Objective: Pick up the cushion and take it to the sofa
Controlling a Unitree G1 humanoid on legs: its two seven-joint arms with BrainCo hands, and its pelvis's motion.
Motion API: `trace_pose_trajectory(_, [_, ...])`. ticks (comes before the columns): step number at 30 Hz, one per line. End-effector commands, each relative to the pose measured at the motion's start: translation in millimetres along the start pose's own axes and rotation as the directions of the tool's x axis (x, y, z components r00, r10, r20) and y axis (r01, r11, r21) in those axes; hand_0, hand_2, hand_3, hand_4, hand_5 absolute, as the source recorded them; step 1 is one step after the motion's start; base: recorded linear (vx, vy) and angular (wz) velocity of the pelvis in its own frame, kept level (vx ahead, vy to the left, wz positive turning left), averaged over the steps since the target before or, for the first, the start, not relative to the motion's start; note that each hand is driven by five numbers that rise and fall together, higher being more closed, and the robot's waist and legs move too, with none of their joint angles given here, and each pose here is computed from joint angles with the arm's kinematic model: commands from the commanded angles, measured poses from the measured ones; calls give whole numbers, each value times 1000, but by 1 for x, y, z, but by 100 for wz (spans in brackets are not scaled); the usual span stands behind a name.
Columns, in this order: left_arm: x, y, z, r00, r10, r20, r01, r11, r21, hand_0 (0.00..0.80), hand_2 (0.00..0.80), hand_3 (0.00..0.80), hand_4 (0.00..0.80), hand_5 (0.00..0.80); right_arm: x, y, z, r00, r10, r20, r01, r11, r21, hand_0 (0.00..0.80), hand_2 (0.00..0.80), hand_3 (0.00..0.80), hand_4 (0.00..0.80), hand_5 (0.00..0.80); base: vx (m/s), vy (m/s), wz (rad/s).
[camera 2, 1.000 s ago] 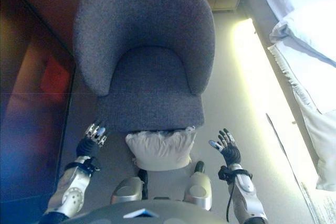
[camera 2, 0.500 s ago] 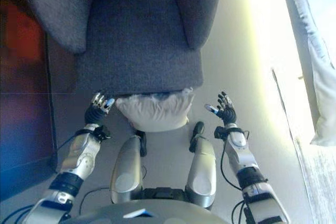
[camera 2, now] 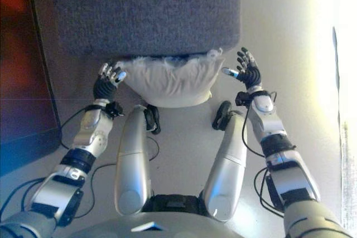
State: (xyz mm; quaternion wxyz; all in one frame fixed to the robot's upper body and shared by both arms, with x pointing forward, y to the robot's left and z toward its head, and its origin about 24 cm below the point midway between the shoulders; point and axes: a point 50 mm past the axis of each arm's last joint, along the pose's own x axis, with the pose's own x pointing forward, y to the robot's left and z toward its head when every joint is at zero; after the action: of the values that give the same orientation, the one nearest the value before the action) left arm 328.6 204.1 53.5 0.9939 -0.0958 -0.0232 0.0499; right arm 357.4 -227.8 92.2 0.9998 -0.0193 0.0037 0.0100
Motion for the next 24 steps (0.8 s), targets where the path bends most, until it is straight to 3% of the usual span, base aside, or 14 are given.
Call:
trace_pose_trajectory(1, [-1, 7, 4, 996, 76, 52, -75, 997, -33, 0, 0, 0, 0, 0, 6, -10, 17, 999, 26, 25, -26, 999, -27, 0, 0, 0, 0, 0, 0, 0, 0])
trace_pose_trajectory(9, [-6, 35, 0, 966, 254, 37, -251, 965, -68, 0, 0, 0, 0, 0, 16, -4, 30, 997, 73, -14, -74, 991, -115, 0, 0, 0, 0, 0, 7, -4, 2])
trace_pose_trajectory(19, [13, 27, 10, 976, 216, -18, -217, 975, -53, 0, 0, 0, 0, 0, 27, -2, 33, 993, 62, -100, -73, 991, -112, 0, 0, 0, 0, 0, 18, 11, 1])
trace_pose_trajectory(24, [28, 12, 23, 997, 71, -24, -73, 994, -84, 0, 0, 0, 0, 0, 34, 6, 45, 993, 63, -97, -76, 988, -135, 0, 0, 0, 0, 0, 5, 21, -1])
